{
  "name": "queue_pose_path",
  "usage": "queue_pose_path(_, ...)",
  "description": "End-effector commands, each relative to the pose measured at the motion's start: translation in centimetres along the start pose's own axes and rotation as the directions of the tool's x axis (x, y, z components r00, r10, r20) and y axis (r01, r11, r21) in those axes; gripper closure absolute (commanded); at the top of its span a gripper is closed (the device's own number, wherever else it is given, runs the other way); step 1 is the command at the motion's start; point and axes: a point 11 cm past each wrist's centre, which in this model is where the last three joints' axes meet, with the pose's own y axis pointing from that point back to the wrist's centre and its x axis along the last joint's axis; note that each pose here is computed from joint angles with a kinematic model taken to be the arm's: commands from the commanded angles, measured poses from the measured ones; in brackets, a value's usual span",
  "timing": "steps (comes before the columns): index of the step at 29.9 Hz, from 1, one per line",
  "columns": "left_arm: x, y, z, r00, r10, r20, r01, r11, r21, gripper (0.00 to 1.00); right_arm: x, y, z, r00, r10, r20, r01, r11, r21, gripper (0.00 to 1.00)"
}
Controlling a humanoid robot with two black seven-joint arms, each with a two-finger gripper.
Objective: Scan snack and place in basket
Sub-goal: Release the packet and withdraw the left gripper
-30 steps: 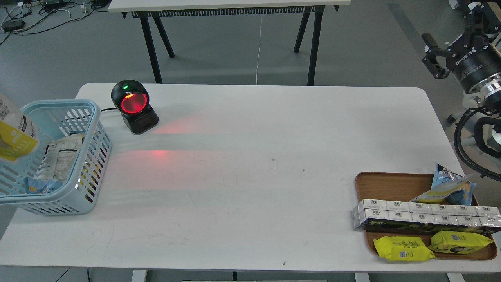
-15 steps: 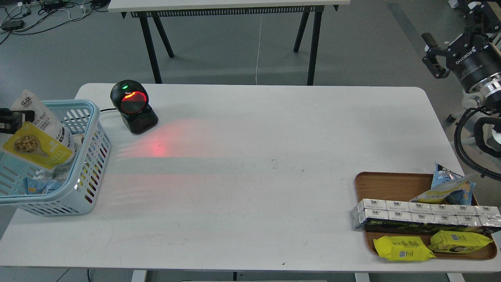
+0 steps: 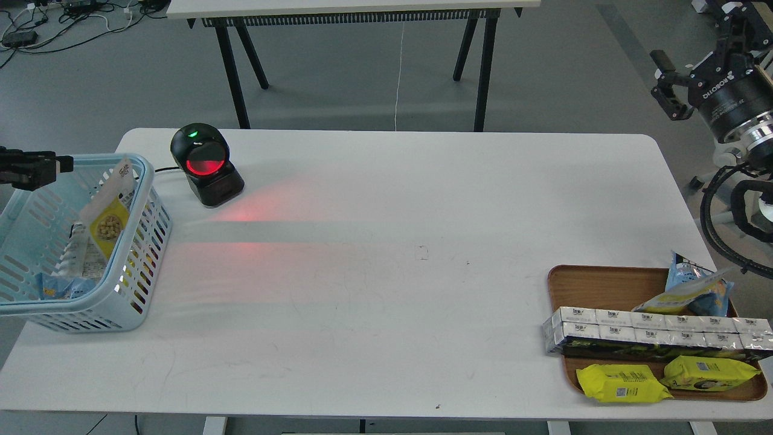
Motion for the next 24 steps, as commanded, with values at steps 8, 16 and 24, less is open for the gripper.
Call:
queue_pose_path(8,8.7,0.6,4.8,0.894,0.303,-0.329,-0.369,0.915,-0.162,0.08,-1.8,-1.1,-0.6,0.998,-0.062,-0.01,0.062,0.998,0.004,0.04)
queue_pose_path(16,15.1,-1.3,12.9,0.679,0.207,-0.704,-0.58,0.74,-0.342,0.03,-5.9,-3.4,-2.0,0.982,-0.187,-0.023,0.187,0.982,0.013,0.04)
queue_pose_path(24,14.7,-4.6,18.4,0.584,-0.195,-0.788,-0.517,0.659,-0.546,0.01,-9.0,-4.7,-1.9,0.962,-0.272,-0.024,0.273,0.962,0.012,0.02)
